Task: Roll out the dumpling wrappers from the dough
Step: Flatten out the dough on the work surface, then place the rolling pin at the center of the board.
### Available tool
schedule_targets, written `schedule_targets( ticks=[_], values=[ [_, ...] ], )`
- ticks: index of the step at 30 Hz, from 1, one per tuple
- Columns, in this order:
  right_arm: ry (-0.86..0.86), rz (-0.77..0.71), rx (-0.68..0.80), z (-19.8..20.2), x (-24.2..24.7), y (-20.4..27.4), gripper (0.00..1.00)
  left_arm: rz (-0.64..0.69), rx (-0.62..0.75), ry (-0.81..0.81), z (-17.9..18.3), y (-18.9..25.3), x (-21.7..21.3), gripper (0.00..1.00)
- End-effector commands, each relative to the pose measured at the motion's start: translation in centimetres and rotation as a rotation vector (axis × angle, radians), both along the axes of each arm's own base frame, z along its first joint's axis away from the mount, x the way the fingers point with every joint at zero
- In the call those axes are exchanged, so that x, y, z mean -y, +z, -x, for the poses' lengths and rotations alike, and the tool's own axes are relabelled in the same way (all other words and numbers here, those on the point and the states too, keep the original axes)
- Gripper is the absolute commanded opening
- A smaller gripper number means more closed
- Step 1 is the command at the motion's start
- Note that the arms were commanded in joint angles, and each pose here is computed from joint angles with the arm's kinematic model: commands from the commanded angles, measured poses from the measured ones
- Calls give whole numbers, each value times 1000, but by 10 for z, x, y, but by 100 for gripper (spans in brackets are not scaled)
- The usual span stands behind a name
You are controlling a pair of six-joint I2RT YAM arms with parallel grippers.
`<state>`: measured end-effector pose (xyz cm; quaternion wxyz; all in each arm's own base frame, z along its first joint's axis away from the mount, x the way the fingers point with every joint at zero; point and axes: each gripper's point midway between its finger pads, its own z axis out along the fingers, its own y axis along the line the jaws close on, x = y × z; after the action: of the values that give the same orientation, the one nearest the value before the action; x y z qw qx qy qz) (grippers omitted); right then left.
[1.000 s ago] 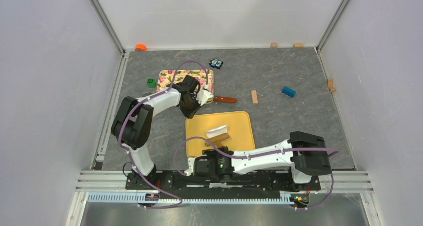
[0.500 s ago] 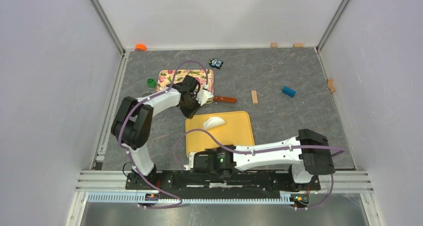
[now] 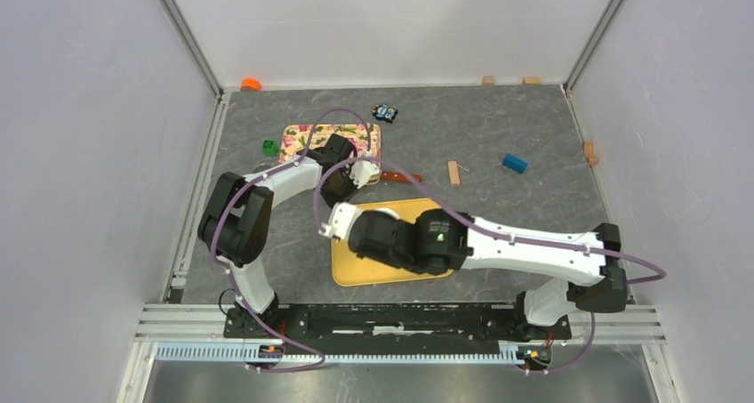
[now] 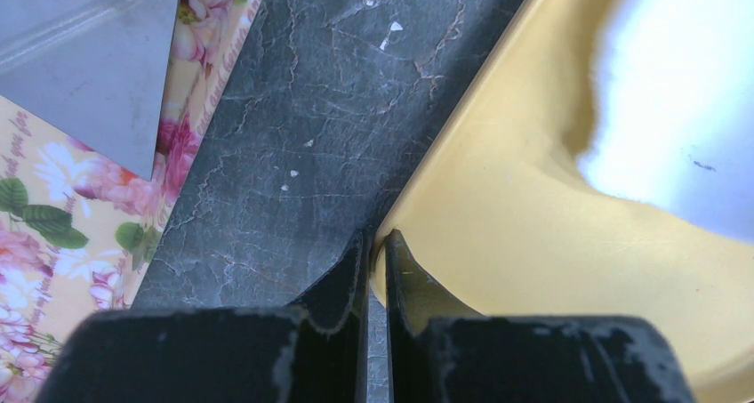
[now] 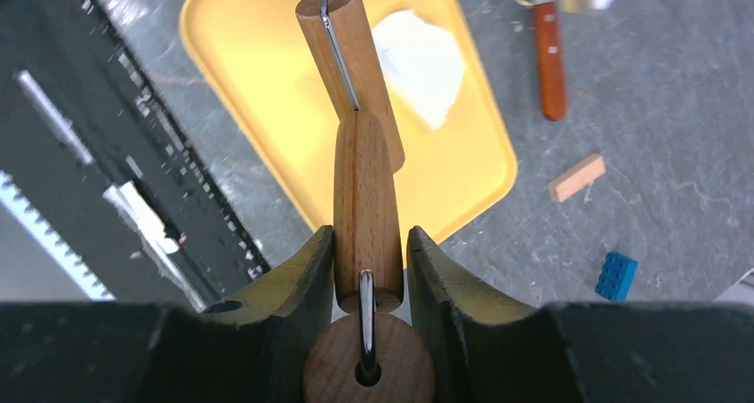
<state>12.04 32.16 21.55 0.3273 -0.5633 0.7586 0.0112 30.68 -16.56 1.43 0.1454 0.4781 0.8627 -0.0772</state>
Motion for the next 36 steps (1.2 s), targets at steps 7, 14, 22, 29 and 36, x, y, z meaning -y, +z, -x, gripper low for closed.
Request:
schedule_targets(
  ticks=[7, 14, 22, 29, 36],
  values=[
    [-293, -45, 189, -109, 65, 23, 0, -23, -108, -43, 26, -46, -1, 2],
    [-581, -136, 397, -192, 145, 27, 0, -23, -110, -41, 26, -46, -1, 2],
    [-830, 54, 483, -253, 238, -37, 0, -21, -107, -44, 26, -45, -1, 2],
    [-812, 163, 342, -249, 239, -104, 1, -18, -106, -46, 27, -45, -1, 2],
    [-792, 209, 233, -234, 239, -152, 38, -9, -105, -48, 26, -45, -1, 3]
  ],
)
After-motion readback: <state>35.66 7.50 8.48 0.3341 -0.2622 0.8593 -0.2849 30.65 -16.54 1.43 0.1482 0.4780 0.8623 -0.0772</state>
